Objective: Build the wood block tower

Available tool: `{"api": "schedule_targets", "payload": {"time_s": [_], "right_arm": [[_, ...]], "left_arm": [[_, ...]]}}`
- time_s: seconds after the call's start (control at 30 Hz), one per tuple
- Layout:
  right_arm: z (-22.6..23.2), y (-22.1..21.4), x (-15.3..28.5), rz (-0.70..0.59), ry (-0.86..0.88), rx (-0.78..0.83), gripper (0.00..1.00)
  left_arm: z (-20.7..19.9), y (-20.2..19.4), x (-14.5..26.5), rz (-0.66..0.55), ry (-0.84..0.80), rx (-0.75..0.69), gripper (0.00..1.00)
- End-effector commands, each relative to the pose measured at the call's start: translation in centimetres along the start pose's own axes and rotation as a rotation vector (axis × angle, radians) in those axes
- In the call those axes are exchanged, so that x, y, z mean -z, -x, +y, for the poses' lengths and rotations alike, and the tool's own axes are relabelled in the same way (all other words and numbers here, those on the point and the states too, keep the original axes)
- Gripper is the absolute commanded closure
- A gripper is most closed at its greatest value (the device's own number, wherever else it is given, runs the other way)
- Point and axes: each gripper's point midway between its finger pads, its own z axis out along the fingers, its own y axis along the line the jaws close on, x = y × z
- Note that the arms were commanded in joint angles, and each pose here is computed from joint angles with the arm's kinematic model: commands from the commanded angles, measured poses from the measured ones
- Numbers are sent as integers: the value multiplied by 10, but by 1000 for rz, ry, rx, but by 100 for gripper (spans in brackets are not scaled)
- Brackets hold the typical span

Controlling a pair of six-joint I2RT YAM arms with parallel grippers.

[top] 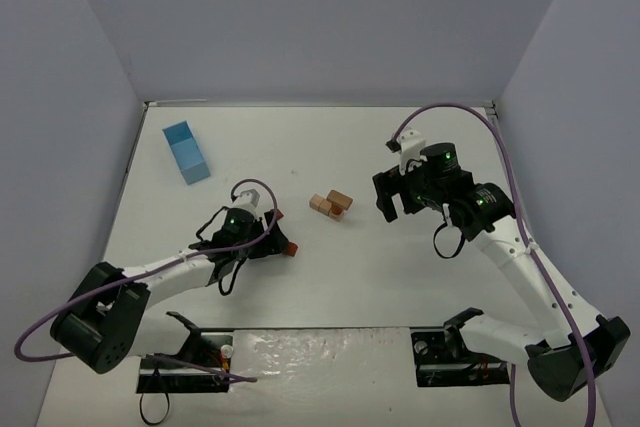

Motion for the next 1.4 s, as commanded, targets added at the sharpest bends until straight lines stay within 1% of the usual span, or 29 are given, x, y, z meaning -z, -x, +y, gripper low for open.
{"api": "schedule_targets", "payload": {"time_s": [0.0, 0.1, 0.17, 0.33, 0.43, 0.53, 0.6, 0.73, 0.9, 1.03, 1.13, 1.37], "right_arm": [[16, 22, -1, -71, 73, 54, 14], [36, 28, -4, -78, 130, 97, 16], [47, 32, -6, -81, 151, 116, 18], [108, 36, -24, -70, 279, 176, 22], [142, 32, -37, -48, 324, 224, 24], [173, 26, -53, -15, 363, 277, 28], [186, 19, -67, 15, 378, 291, 30], [213, -1, -98, 88, 402, 329, 30], [220, -26, -135, 171, 367, 346, 30], [224, -35, -156, 192, 354, 354, 34], [222, -45, -174, 221, 323, 368, 34], [223, -57, -196, 252, 311, 392, 35]], "left_arm": [[23, 21, 30, -31, 177, -57, 36], [18, 55, 55, -102, 226, -75, 36], [32, 66, 71, -110, 295, -65, 36], [50, 108, 107, -168, 360, -42, 36], [60, 127, 125, -193, 397, -69, 34], [74, 135, 139, -196, 448, -76, 33], [83, 139, 145, -197, 475, -89, 32], [99, 139, 150, -189, 506, -102, 30], [107, 137, 152, -171, 517, -147, 22], [108, 139, 152, -171, 518, -180, 17], [108, 136, 148, -163, 503, -184, 17], [109, 142, 148, -192, 507, -182, 17]]}}
